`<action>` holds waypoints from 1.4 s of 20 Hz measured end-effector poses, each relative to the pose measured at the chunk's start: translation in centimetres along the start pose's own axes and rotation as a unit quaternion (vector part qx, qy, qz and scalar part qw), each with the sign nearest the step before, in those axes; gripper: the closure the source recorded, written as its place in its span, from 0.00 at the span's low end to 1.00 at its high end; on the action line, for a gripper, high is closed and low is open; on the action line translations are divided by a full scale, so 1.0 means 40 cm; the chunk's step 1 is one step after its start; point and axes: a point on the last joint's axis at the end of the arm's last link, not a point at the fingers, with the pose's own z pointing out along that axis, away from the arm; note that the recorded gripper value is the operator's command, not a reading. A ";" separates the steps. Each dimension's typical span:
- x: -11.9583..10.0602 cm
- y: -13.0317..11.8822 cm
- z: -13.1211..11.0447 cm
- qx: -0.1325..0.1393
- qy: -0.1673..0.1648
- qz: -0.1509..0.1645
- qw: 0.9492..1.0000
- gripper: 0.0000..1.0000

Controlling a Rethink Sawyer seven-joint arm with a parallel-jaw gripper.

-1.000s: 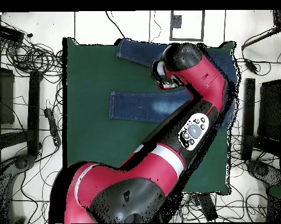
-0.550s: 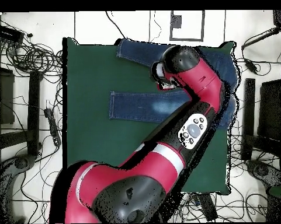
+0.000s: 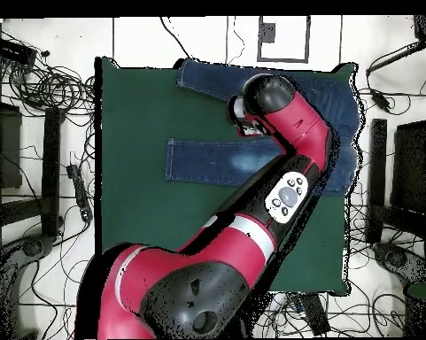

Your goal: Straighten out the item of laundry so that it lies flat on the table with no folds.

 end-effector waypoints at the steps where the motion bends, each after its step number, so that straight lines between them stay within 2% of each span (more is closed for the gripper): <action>1: 0.004 0.000 0.003 0.000 -0.001 0.004 1.000 1.00; 4: 0.025 0.001 0.016 0.000 -0.006 0.022 1.000 1.00; 7: 0.055 -0.002 0.046 0.005 -0.008 0.052 0.999 1.00; 12: 0.072 -0.014 0.062 0.010 -0.001 0.075 0.997 1.00; 19: 0.058 -0.050 0.054 0.018 0.004 0.092 0.996 1.00; 28: 0.025 -0.116 -0.001 0.028 -0.001 0.115 0.993 1.00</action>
